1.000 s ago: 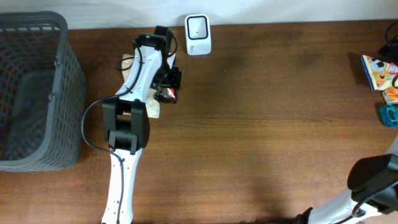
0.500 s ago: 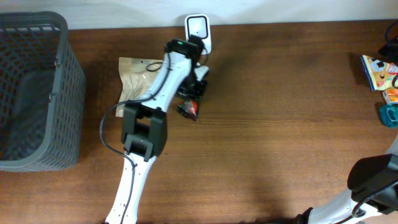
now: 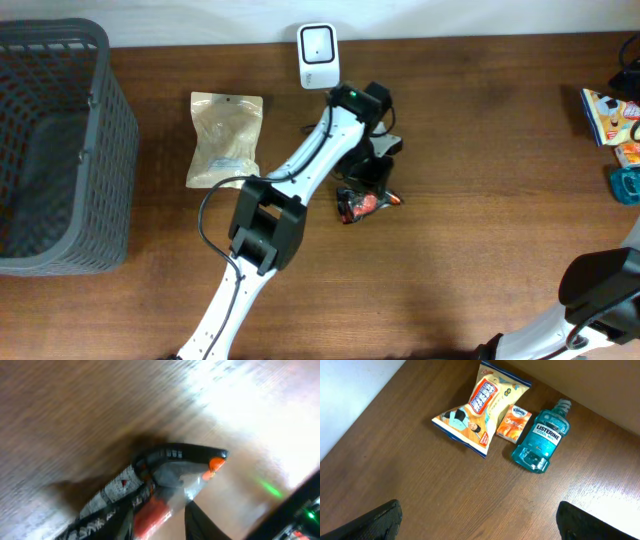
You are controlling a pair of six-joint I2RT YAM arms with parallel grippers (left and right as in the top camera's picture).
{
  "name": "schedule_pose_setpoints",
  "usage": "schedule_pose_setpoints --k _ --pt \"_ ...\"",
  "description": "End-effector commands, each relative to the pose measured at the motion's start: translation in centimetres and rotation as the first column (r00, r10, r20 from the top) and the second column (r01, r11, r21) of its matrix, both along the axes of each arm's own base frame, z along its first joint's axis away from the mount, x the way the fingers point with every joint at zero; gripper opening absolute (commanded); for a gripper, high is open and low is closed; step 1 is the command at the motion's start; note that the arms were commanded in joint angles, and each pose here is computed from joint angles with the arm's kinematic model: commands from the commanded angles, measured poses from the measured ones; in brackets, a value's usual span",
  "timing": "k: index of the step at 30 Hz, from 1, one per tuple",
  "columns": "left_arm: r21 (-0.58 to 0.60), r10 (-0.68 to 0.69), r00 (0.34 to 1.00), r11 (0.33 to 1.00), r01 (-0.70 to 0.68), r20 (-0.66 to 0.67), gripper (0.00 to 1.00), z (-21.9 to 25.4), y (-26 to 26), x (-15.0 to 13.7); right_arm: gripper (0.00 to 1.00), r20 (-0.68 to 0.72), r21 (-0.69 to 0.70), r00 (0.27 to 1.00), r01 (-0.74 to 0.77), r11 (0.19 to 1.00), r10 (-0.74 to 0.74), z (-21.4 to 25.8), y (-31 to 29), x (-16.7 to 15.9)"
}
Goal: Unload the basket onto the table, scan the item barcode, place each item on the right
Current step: 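Carry the snack packet rightward and set it on the table centre, then withdraw the left gripper back beside the beige pouch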
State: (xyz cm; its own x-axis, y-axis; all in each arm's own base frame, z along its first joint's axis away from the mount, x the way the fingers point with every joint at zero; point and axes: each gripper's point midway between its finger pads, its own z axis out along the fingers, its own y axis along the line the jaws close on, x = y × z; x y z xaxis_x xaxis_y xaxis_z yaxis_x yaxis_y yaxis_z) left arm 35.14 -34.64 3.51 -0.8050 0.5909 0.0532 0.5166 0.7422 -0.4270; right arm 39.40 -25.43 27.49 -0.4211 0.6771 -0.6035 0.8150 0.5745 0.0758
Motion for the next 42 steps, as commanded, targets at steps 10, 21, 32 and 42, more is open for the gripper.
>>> schedule_pose_setpoints --k 10,21,32,42 --pt "-0.042 0.394 0.823 0.909 -0.414 0.409 0.99 16.1 11.5 10.8 0.98 0.002 0.001 1.0 -0.004 1.0 0.004 0.0 0.2 0.2" --pt "-0.141 0.552 0.733 0.826 -0.545 0.398 0.99 24.7 20.5 8.1 0.98 0.022 -0.009 1.0 -0.004 1.0 0.004 0.3 0.0 0.6" --pt "0.266 0.654 0.627 0.571 -0.776 0.424 0.99 19.4 30.1 -2.5 0.98 0.128 0.616 0.922 -0.362 0.699 0.365 -2.6 17.2 0.9" --pt "0.237 0.78 0.46 0.395 -0.888 0.425 0.99 19.0 34.1 -1.6 0.98 -0.309 0.533 0.946 0.082 0.842 0.103 -7.5 28.4 -2.3"
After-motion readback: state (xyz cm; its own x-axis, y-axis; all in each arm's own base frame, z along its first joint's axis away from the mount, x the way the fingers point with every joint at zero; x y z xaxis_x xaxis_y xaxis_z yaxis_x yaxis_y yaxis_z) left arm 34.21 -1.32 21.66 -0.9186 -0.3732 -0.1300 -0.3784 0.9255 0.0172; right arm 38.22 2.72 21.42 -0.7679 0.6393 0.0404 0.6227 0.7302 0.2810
